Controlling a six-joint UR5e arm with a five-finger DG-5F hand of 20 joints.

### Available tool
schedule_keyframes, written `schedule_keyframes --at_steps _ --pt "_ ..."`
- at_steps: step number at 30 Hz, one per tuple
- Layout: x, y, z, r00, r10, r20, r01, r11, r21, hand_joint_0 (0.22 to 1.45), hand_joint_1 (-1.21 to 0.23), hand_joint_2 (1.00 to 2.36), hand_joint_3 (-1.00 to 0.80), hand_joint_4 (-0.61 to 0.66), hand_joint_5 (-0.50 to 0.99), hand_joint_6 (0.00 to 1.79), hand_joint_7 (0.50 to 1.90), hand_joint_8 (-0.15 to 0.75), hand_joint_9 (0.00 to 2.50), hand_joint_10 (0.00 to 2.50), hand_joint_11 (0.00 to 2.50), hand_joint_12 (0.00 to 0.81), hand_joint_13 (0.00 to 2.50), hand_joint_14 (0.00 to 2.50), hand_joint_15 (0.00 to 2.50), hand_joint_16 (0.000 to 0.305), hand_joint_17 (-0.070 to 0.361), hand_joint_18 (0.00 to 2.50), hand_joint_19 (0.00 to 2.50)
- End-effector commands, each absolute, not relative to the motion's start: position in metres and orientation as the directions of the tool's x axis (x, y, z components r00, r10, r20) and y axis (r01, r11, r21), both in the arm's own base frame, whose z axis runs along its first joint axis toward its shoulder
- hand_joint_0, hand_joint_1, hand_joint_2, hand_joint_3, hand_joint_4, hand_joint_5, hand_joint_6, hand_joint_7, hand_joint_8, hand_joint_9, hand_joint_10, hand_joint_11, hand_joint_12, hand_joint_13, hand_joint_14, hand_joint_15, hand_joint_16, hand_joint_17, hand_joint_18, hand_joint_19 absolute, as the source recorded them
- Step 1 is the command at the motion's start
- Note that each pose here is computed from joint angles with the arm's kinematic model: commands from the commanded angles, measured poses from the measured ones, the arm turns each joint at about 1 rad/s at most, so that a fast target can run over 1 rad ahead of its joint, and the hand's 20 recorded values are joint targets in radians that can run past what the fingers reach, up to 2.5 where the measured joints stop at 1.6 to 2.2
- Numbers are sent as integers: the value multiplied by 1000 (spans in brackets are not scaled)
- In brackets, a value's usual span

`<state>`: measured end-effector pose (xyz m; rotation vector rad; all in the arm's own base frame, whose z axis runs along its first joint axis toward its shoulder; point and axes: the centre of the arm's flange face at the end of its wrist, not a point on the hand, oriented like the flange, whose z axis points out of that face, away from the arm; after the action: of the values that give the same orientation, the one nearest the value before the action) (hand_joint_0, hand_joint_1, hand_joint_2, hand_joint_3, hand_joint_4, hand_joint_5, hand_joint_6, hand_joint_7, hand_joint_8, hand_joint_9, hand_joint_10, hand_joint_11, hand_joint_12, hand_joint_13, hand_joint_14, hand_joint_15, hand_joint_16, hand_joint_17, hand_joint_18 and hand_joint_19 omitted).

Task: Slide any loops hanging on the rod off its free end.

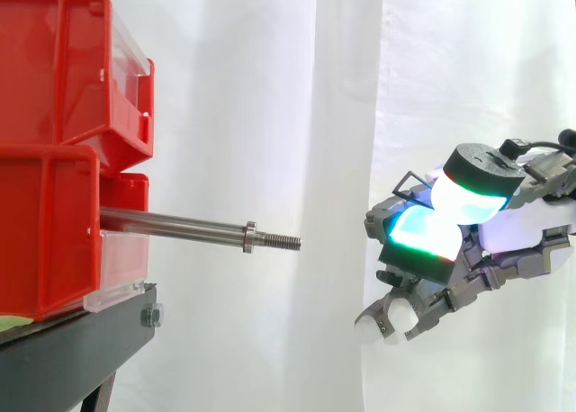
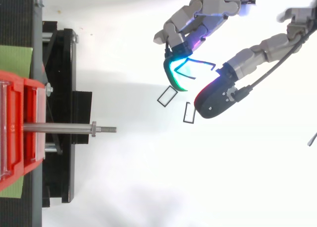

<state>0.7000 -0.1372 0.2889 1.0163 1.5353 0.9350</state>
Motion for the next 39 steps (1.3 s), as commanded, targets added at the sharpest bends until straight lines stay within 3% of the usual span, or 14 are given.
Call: schedule_keyframes --at_steps 1,39 --pt "700 -137 289 -117 938 -326 141 341 930 649 -699 1009 -371 75 -224 813 1349 272 738 5 149 270 384 0 0 41 93 227 0" --pt "700 -137 289 -118 938 -326 142 341 929 644 -678 1012 -329 70 -229 826 1330 281 689 4 122 266 328 0 0 40 91 154 0"
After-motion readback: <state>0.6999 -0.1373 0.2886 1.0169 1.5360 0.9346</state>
